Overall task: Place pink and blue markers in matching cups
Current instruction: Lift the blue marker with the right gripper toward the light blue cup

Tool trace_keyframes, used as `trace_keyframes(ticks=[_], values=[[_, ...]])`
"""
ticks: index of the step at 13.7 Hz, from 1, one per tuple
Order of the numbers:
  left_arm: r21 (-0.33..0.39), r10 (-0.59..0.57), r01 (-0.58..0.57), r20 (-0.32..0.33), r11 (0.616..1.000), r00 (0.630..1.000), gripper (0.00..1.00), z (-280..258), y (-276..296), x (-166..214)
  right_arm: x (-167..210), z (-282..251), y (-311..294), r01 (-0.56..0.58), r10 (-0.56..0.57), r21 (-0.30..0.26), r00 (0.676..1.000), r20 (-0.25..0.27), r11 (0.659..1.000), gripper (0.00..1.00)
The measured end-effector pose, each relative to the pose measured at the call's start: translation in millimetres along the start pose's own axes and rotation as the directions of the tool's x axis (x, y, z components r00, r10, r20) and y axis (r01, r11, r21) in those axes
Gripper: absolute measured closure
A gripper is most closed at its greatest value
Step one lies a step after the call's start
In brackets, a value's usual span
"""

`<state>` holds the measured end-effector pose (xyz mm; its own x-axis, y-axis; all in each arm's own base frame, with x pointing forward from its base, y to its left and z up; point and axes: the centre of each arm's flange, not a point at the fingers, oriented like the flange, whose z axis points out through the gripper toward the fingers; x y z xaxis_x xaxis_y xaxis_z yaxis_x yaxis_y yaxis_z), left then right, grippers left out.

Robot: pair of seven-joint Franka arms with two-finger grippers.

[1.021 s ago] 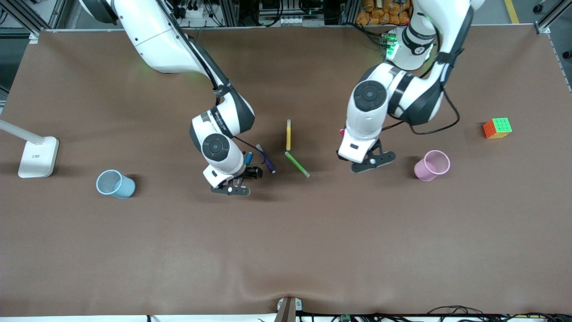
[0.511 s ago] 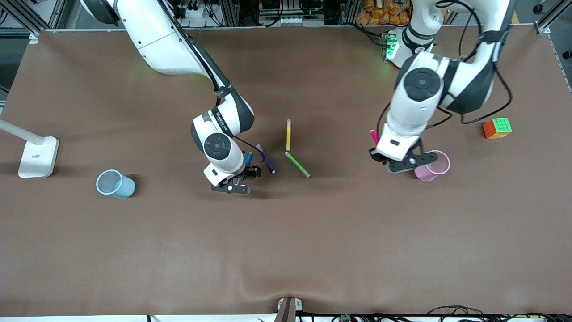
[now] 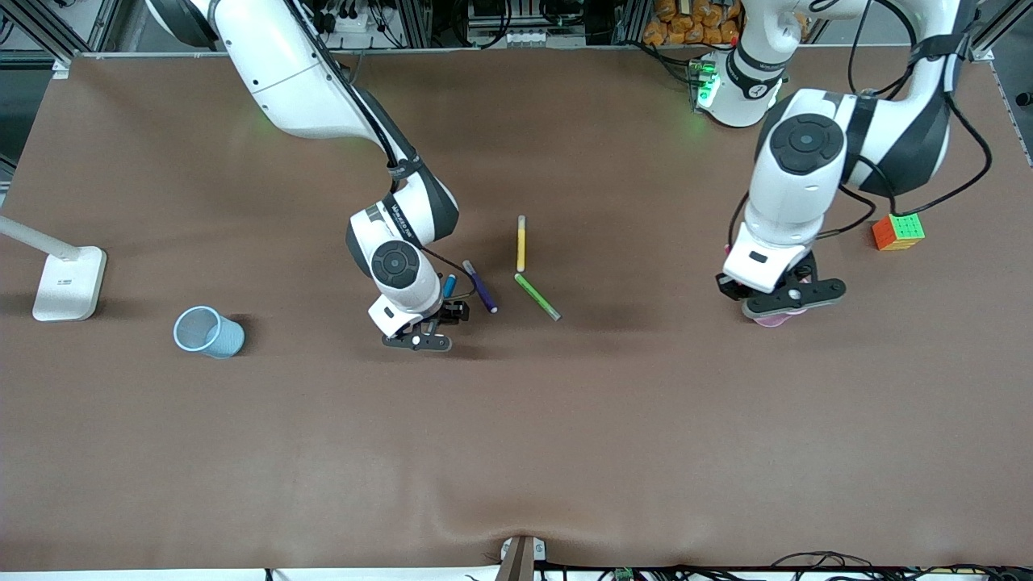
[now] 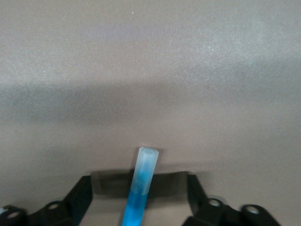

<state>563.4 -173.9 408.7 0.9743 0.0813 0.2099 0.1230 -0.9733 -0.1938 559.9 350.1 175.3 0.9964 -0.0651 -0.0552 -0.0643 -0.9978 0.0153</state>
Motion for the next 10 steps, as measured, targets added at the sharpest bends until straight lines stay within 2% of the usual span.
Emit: trace_keyframes(ticks=[4,6,10], values=[[-0.016,0.079,-0.080,-0.051,0.997,0.996,0.84,22,-41,8,1,-4,-4,0.005,-0.005,0.009,1.000,-0.012,1.000,0.64],[-0.024,0.119,-0.121,-0.084,0.992,0.989,0.84,27,-58,11,1,-5,-3,0.004,-0.004,0.009,1.000,-0.014,1.000,0.83],[-0.027,0.170,-0.178,-0.173,0.984,0.970,0.84,53,-81,3,6,-11,3,0.031,-0.031,-0.009,0.999,-0.018,0.999,0.83]])
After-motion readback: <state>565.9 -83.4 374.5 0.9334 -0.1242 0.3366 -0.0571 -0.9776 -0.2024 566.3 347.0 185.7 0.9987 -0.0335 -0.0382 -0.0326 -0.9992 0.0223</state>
